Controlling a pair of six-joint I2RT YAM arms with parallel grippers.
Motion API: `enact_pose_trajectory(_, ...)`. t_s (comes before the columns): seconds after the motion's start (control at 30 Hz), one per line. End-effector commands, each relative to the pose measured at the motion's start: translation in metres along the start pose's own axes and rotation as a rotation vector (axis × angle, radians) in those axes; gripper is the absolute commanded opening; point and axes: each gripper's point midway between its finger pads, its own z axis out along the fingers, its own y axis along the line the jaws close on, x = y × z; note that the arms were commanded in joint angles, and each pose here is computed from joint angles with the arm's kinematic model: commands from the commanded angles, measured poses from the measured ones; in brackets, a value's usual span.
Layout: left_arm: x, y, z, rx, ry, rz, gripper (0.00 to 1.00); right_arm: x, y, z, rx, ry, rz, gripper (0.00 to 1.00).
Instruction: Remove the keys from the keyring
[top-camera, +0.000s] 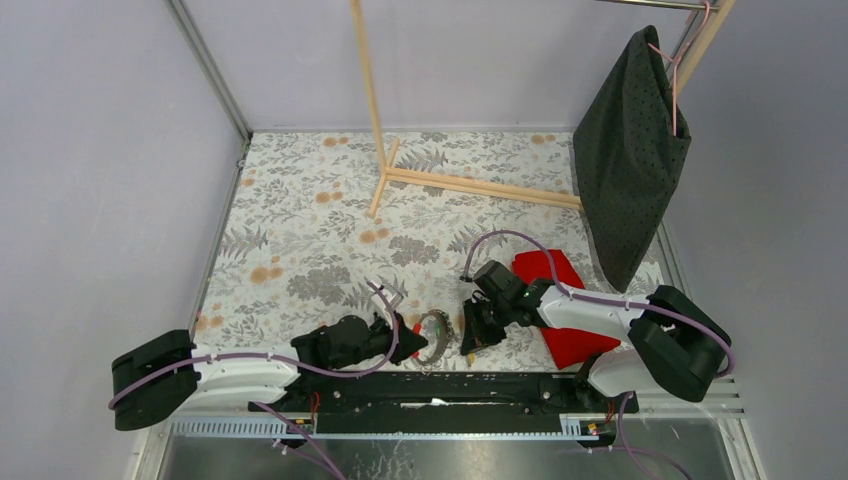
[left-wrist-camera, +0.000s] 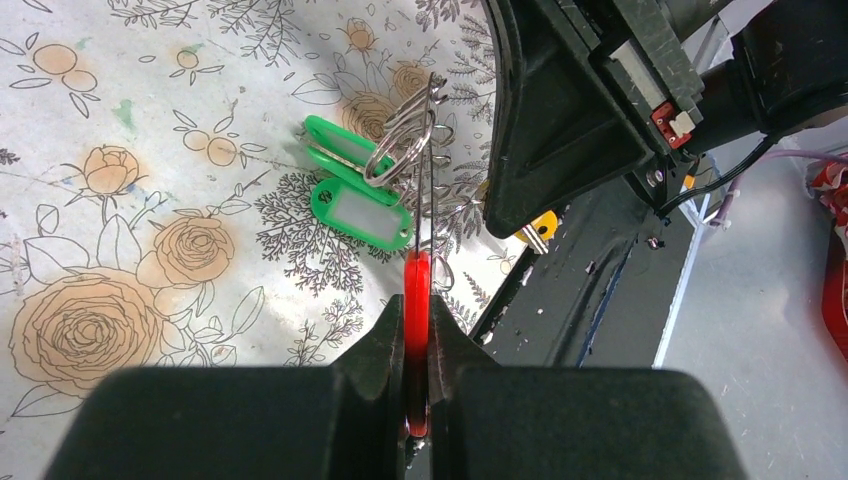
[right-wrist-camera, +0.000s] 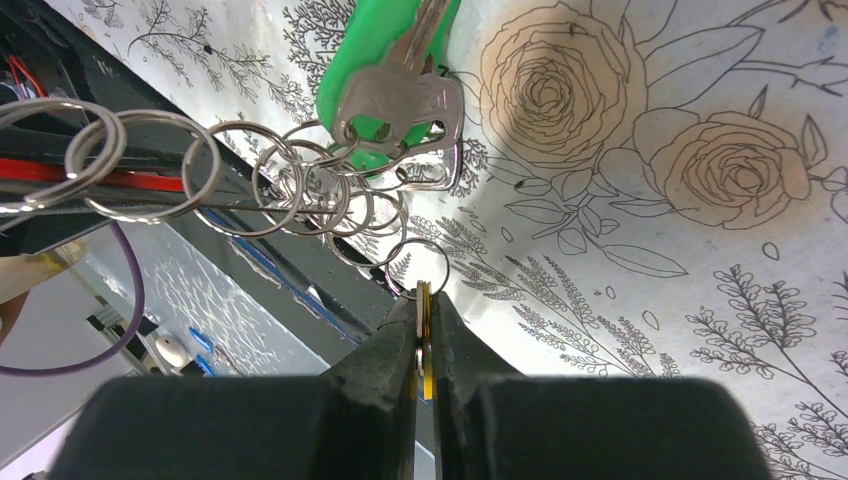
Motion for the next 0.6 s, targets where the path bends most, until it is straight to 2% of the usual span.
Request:
enact_pose_trajectory(0.0,0.011,0.016,-0.003,-0.067,0.021,-0.018,0.00,0.002,0.001,-0.002,-0.016,0.008,0.009,0.00)
enact_pose_trajectory(0.33,0.019,0.030,0.005,-0.144,0.078,-0.165,0.00,-0.006,0.012,-0.015,-0.035,-0.028,-0.046,0.00)
enact_pose_trajectory(0.57,0.024,0.020,0.012,-0.087,0.121,-0.147,0.00,-0.009,0.015,-0.017,-0.028,-0.012,-0.094,0.00)
